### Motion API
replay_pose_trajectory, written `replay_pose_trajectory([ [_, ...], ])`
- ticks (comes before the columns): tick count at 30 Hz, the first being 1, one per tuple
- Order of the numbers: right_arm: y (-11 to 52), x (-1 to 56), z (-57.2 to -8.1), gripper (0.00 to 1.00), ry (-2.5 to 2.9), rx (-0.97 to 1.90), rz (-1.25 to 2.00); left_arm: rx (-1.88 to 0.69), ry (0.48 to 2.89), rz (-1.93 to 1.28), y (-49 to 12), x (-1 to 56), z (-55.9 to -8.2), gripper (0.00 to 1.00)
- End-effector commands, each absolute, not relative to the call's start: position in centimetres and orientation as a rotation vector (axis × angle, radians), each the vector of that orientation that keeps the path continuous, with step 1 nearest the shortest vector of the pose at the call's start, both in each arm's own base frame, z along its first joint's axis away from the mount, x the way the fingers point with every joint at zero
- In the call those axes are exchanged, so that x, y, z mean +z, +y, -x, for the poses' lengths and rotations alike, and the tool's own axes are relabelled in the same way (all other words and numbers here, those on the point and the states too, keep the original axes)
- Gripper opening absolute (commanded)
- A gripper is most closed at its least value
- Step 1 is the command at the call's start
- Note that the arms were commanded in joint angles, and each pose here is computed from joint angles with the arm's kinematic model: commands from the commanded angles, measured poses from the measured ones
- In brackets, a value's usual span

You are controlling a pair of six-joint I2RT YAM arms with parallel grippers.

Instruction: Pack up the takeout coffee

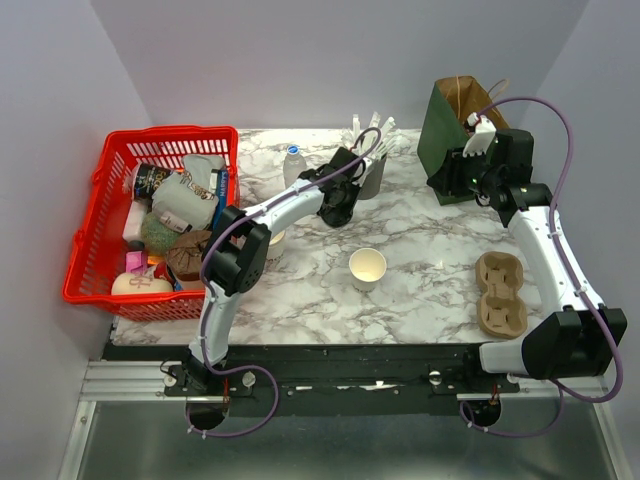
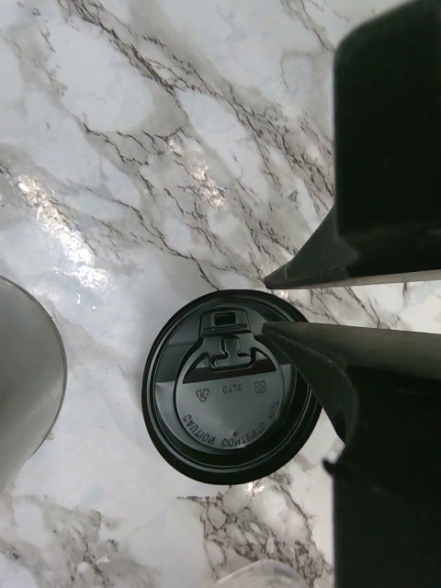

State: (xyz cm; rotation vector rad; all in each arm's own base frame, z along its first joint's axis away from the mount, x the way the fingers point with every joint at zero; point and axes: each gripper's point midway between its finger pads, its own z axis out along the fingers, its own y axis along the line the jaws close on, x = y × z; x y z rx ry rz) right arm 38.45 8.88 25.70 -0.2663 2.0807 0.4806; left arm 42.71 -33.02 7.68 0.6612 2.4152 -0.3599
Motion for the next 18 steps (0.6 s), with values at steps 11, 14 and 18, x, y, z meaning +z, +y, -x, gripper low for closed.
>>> replay_pose_trajectory([
  [11, 8.7, 25.8, -39.1, 0.48, 2.074, 0.484, 0.260, -0.371, 2.439, -0.688, -33.1, 5.7, -43.8, 0.38],
  [14, 8.7, 25.6, -39.1, 0.48, 2.080, 0.486, 0.257, -0.359, 2.446, -0.691, -33.0, 5.3, -43.9, 0.38],
  [18, 8.7, 25.5, -39.2, 0.48, 2.082, 0.488, 0.258, -0.364, 2.452, -0.693, -33.0, 5.1, -43.8, 0.34],
])
